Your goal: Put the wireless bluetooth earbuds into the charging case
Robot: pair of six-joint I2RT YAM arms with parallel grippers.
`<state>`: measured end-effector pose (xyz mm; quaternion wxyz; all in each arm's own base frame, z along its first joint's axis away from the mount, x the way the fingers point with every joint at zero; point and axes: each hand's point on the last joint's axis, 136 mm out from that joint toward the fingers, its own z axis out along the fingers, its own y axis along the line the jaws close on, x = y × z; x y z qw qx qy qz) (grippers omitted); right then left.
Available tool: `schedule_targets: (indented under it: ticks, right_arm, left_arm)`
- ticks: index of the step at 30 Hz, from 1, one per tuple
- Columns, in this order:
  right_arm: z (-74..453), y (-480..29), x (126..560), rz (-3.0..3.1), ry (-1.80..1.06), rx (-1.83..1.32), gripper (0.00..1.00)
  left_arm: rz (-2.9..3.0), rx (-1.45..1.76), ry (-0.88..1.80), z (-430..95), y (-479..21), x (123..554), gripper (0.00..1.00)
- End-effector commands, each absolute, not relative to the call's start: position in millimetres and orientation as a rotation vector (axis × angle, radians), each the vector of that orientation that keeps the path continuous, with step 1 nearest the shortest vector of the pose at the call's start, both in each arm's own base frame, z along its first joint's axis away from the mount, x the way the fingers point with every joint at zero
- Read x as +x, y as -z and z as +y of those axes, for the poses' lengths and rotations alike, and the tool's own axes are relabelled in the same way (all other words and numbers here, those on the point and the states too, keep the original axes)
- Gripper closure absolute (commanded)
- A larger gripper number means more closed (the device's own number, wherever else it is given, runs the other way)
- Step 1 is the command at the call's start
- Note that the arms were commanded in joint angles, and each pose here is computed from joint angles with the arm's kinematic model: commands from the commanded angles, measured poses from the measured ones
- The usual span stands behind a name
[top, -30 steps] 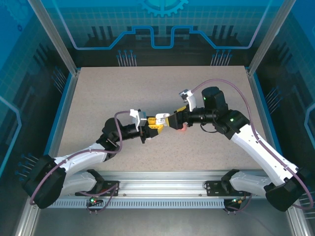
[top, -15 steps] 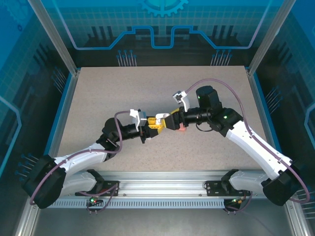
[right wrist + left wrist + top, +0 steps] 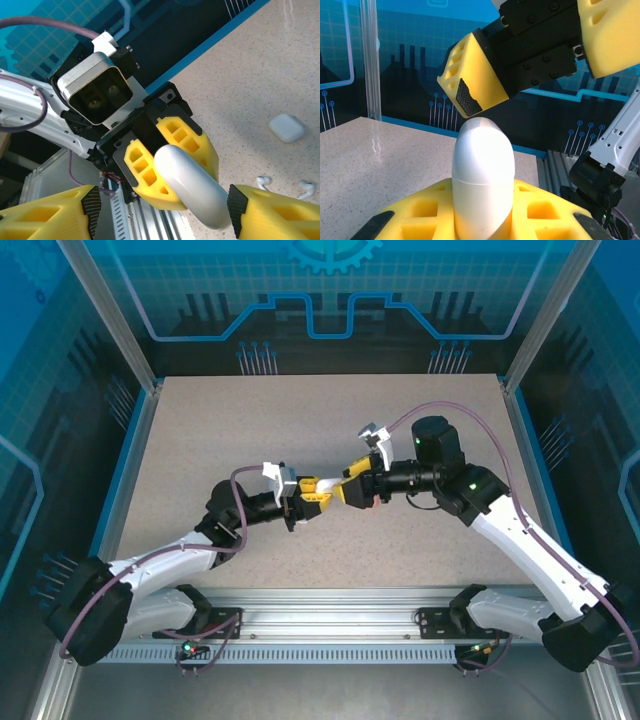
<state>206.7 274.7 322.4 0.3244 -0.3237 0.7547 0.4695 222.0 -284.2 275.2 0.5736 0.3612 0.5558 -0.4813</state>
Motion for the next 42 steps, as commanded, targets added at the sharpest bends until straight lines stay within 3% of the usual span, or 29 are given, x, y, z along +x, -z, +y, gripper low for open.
schedule_targets:
  ticks: [1,7,17,26,36,38,42]
  right_arm:
    - [266,-323,207,1.958,-1.108,-0.914,0.29]
    - [252,-306,210,1.897,-0.888,-1.09,0.28]
    - [274,-314,196,1.759,-0.981,-1.293,0.32]
    - [290,-299,196,1.784,-1.031,-1.351,0.49]
    - [289,-300,194,1.788,-1.046,-1.343,0.73]
    - [287,-301,193,1.785,-1.042,-1.336,0.78]
    - [283,-302,194,1.79,-1.041,-1.308,0.84]
  left_arm:
    - [1.226,0.853,1.128,-283,-293,215,0.98]
    - [1.209,0.877,1.158,-284,-299,208,0.98]
    - [1.21,0.894,1.192,-286,-301,204,0.97]
    - [1.203,0.895,1.193,-286,-303,203,0.97]
    - [1.209,0.892,1.187,-286,-301,204,0.97]
    - [1.213,0.891,1.185,-285,-300,205,0.94]
    - [1.216,0.887,1.178,-284,-299,205,0.74]
